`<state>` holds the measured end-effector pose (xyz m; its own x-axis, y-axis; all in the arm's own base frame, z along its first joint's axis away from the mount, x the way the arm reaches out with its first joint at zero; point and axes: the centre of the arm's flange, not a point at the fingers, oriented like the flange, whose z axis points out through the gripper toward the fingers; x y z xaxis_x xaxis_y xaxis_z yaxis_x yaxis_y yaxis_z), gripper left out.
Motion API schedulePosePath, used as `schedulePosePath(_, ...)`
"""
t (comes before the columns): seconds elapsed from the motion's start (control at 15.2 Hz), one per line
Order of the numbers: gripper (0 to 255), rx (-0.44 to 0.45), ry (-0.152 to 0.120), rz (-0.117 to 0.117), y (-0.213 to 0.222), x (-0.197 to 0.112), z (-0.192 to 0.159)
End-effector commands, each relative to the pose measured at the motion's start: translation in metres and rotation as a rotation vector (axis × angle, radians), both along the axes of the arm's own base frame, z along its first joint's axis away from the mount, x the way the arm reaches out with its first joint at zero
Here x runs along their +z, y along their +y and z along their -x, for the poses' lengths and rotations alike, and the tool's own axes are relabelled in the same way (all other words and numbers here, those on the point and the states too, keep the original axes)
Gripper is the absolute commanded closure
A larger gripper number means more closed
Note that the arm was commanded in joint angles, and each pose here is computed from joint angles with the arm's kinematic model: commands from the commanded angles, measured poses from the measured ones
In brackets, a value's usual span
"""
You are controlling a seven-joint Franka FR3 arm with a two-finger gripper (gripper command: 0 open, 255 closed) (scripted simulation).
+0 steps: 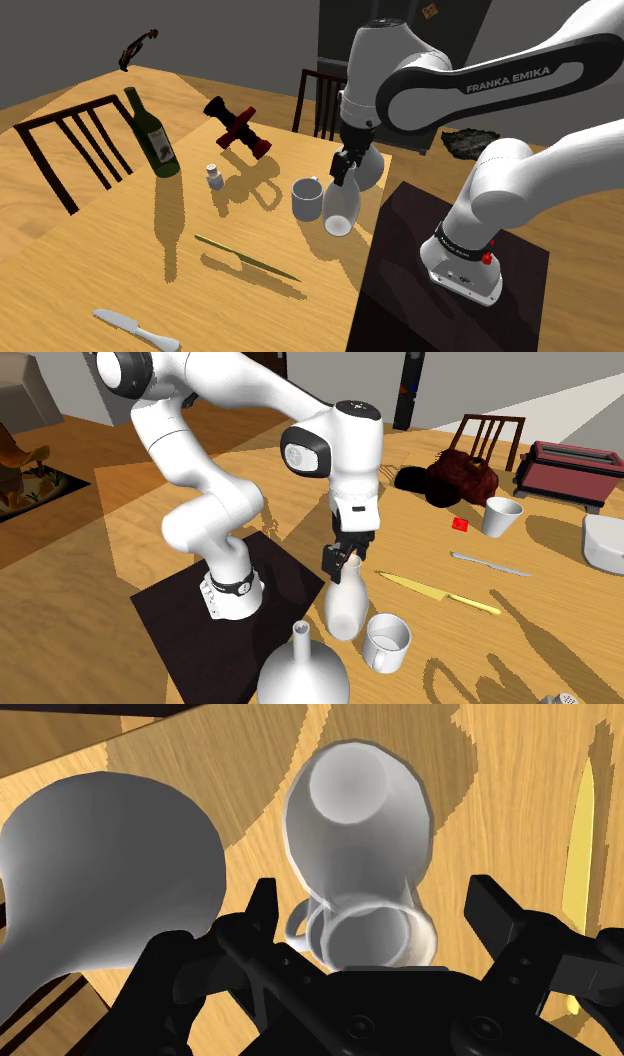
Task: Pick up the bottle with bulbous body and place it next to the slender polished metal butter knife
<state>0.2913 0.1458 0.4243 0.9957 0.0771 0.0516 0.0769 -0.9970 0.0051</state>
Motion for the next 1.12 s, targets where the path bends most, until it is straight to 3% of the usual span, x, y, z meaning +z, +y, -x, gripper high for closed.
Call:
schedulePosePath(0.0,0,0.000,-0.001,0.000,-0.0001,-0.0011,-0.0003)
schedulePosePath(0.33,0,0.000,-0.001,0.000,-0.0001,-0.0010,-0.0003)
schedulePosePath(0.4,255,0.000,-0.001,0.000,-0.0001,-0.0010,-0.0003)
schedulePosePath(1.06,255,0.000,-0.001,0.000,-0.0001,0.0042,-0.0003)
